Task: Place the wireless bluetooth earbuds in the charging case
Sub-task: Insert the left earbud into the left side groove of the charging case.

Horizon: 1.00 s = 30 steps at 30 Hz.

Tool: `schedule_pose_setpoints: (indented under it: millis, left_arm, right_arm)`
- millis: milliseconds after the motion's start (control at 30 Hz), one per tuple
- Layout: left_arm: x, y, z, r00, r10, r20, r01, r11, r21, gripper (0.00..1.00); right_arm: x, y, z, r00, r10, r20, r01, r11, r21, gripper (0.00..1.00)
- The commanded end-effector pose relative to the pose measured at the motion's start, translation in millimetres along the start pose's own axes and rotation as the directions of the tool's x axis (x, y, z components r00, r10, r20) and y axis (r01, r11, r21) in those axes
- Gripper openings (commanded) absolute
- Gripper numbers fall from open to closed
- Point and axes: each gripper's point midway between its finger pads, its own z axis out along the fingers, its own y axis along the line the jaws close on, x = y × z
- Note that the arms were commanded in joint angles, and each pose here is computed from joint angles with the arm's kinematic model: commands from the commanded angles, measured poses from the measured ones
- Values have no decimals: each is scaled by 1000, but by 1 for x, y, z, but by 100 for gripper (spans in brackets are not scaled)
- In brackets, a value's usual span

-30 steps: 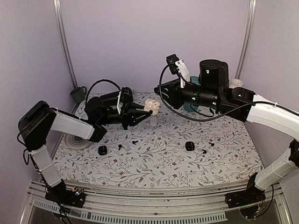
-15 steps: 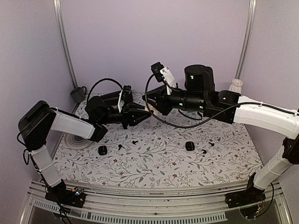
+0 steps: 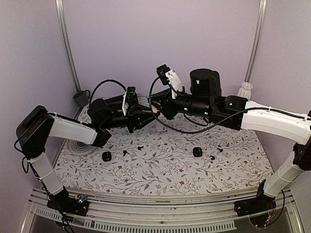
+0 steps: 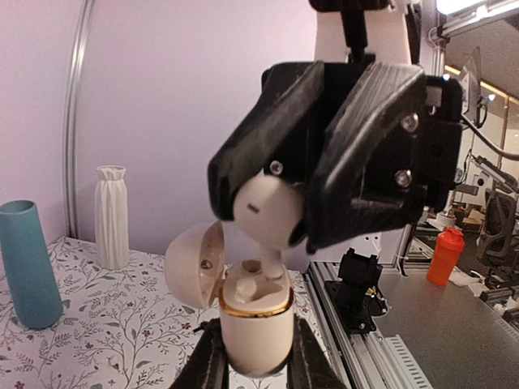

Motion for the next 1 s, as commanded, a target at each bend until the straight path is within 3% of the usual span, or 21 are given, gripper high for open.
schedule_pose_setpoints:
  millis: [0,600,967]
  left_arm:
    - [-17,-7,5,995,95,22,-94,995,-45,0]
    - [-20,-13,9,994,104,24,-104,994,-31,0]
    - [-36,-7,6,986,157,55,-151,983,-108,0]
  right_arm:
    - [3,-3,3,999,33,19,-34,999,33,18]
    - [4,-8,-1,996,70,50,-73,996,51,18]
    - [11,-6,-1,995,91,35,-92,995,44,18]
